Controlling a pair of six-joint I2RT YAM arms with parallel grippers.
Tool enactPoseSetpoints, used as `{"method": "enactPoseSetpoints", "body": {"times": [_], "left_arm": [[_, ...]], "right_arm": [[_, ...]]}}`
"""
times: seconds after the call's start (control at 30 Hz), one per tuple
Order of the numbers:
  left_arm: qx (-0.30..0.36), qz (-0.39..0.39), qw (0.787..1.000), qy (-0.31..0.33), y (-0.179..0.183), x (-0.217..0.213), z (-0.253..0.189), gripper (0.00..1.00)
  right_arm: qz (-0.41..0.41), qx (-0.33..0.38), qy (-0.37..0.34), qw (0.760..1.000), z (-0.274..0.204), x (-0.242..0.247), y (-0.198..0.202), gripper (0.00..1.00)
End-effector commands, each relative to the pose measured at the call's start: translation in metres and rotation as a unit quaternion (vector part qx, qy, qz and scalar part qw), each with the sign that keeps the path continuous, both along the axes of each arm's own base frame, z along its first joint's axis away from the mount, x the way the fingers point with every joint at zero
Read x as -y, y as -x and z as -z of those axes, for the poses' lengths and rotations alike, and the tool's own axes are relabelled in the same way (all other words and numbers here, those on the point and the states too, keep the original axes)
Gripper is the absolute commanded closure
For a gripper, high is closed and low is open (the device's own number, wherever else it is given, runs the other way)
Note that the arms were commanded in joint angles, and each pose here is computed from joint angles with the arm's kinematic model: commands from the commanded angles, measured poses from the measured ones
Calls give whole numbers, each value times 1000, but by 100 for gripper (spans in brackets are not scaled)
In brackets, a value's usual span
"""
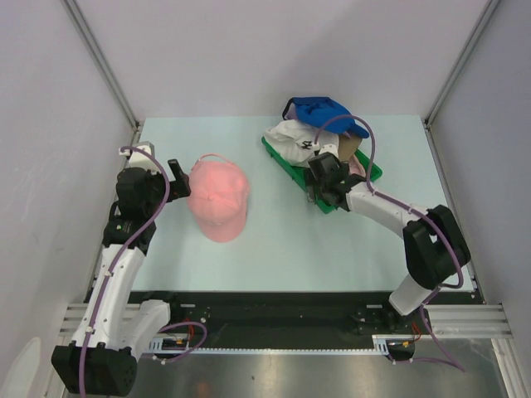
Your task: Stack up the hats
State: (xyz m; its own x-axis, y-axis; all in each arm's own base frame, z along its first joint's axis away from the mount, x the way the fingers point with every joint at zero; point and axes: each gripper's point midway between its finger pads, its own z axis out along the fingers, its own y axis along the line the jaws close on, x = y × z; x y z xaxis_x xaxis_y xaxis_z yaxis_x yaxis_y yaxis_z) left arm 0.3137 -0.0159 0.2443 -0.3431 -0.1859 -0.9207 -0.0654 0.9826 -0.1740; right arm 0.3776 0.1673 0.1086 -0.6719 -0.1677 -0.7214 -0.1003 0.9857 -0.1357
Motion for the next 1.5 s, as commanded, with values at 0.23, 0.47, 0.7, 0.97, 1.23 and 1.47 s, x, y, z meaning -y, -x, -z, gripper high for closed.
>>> {"method": "enactPoseSetpoints", "body": {"times": [0.23,0.47,0.7,0.97,1.23,1.47], "left_arm": [[27,10,1000,-4,-4,4,-21,0],[28,6,1000,-5,-3,2,-22,0],[33,6,999,-5,-2,2,-25,0],[39,5,999,-5,-1,2,-28,0],[44,5,999,-4,0,2,-30,0],[44,6,999,-4,0,2,-30,0]], "right_arm": [[35,-14,56,998,26,27,-13,20],[41,-31,97,994,31,39,-11,64],[20,34,88,995,-52,33,-21,100],[-38,56,7,998,-116,14,-5,100],[-84,28,-16,996,-111,-3,9,100],[-97,45,-27,994,-124,-15,9,100]]}}
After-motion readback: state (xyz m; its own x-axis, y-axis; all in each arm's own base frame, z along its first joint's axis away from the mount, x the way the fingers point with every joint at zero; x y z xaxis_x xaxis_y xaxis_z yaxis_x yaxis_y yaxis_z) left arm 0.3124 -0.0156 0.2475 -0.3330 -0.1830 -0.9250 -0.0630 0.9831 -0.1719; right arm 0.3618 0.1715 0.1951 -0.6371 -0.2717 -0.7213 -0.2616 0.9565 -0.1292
